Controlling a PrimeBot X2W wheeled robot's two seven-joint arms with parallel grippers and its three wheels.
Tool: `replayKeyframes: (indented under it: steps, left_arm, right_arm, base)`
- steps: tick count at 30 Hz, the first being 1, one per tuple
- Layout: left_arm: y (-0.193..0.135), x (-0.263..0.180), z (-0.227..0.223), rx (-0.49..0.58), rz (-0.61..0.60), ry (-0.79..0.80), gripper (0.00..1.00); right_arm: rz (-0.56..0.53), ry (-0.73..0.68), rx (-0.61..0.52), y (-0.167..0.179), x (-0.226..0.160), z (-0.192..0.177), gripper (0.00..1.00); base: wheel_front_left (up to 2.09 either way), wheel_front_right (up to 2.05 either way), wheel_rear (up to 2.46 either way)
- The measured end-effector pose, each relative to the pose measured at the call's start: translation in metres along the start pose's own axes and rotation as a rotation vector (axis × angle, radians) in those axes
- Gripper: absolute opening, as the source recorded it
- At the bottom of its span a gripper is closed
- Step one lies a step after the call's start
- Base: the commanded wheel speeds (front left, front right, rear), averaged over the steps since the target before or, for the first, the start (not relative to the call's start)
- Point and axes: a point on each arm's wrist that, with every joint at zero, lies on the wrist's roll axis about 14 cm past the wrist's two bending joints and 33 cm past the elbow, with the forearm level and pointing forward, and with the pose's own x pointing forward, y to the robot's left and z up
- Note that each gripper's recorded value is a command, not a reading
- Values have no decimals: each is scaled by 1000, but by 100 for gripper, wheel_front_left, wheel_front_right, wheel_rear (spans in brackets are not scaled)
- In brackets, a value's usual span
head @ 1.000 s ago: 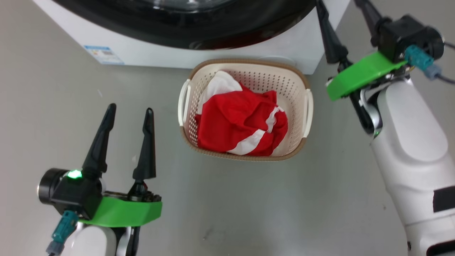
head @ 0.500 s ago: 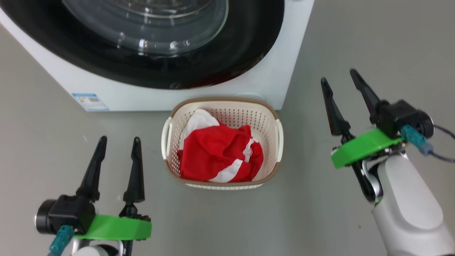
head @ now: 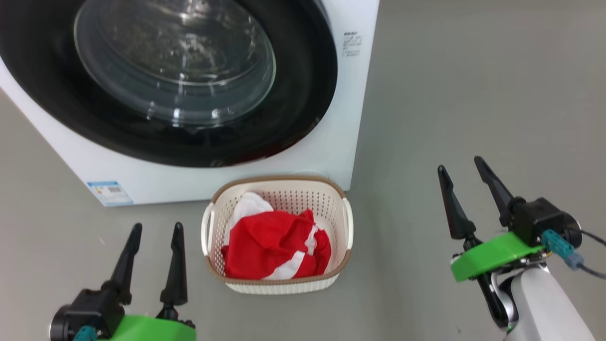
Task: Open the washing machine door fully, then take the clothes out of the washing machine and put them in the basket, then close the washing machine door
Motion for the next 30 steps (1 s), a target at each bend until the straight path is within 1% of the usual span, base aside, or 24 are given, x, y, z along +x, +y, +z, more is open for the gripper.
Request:
replayKeyframes:
  steps: [8, 14, 22, 30]
  left_arm:
    - [-1, -14, 2, 0, -10, 2, 100]
    - [-2, -17, 7, -2, -16, -11, 100]
    - [2, -28, 4, 4, -7, 1, 100]
    - [6, -31, 6, 5, 3, -3, 100]
  right_arm:
    - [-25, -50, 3, -5, -26, 18, 100]
    - [-39, -81, 0, -8, -40, 28, 100]
    - [-57, -75, 1, -11, -56, 25, 100]
    - [-49, -75, 3, -8, -57, 25, 100]
  base:
    - [0, 0, 0]
    - [0, 0, 0]
    - [0, 0, 0]
    - [0, 0, 0]
